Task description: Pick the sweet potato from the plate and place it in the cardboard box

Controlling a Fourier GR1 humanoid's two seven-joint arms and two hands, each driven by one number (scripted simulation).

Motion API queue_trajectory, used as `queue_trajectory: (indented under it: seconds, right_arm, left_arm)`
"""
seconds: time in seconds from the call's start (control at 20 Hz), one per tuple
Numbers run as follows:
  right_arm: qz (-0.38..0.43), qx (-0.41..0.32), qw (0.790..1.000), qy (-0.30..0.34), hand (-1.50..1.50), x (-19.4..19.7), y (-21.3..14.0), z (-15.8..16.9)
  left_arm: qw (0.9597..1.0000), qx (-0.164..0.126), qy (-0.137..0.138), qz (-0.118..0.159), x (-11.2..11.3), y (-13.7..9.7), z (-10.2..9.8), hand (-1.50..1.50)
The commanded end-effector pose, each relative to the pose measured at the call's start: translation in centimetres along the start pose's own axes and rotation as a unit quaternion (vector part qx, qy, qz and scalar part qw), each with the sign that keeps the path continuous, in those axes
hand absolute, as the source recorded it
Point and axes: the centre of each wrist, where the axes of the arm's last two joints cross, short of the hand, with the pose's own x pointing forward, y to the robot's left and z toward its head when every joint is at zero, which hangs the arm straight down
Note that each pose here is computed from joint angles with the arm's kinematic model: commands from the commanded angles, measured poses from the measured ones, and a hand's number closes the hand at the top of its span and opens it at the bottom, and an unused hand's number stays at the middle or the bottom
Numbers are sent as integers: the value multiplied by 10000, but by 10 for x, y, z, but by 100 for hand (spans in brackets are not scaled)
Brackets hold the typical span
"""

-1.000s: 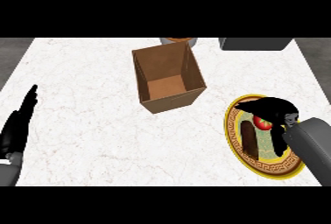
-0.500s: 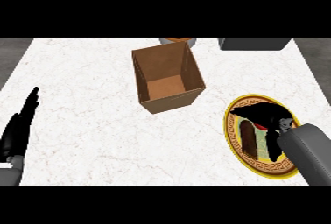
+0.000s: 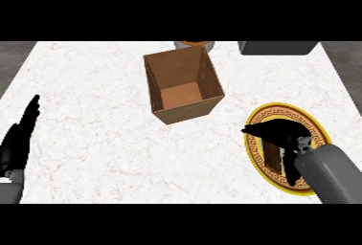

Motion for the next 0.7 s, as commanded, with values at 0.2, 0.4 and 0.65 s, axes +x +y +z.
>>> queue_trajectory:
  seconds: [0.2,0.4,0.65]
  right_arm:
    - [289,304,9971,631,-150,15,18,-15]
    - [172,410,9961,758,-150,-2,27,-22]
    - [636,-570,9945,612,150,13,25,-40]
  left_arm:
    - [10000,-41,44,-3,-13,17,-10,0]
    - [10000,-29,34,55,23,2,-15,0]
    - [10000,-81,34,-1,4,-15,0,0]
